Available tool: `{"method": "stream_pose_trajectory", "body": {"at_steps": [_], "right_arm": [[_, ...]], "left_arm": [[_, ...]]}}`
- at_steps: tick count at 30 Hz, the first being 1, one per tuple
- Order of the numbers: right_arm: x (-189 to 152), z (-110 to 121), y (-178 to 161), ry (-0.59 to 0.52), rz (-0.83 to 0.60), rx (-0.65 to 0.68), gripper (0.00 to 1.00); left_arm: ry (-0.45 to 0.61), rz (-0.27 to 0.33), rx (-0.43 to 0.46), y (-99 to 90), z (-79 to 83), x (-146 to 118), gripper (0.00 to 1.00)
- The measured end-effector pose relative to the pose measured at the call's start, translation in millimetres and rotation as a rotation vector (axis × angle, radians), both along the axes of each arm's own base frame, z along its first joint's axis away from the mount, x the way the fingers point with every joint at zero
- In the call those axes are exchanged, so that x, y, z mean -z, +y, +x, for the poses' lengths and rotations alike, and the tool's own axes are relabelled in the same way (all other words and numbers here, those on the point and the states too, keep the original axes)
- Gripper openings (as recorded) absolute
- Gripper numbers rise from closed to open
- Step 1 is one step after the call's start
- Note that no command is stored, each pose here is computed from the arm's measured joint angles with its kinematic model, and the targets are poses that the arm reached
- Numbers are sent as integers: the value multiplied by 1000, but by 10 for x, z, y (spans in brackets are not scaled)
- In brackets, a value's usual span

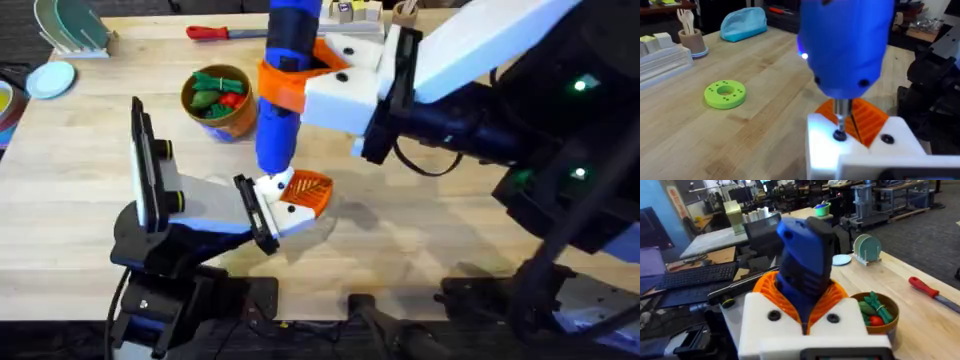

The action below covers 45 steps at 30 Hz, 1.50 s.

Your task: Pick up the gripper from the table and insert it into the empty holder that is missing its gripper. Then pick up a screw, insert it into the mounting hole, and use the screwdriver to tighten it. Finally, clean up the table by picking up the vegetable and placing it into the bucket.

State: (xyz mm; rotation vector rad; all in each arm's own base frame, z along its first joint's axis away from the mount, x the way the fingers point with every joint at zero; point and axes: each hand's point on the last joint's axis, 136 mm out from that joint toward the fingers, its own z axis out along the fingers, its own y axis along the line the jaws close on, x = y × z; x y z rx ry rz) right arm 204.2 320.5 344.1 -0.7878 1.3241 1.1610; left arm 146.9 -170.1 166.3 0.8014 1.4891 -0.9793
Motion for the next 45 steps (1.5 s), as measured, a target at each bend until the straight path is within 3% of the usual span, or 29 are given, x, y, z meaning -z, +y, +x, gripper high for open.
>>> {"method": "stream_pose_trajectory", "body": {"at_steps": [29,45], "right_arm": [[30,-118,28,-73,-35,-71,21],[141,-108,14,-41,-71,-91,21]], "left_arm": [[0,0,0,0,0,0,10],[7,1,0,0,-1,13,10]]}}
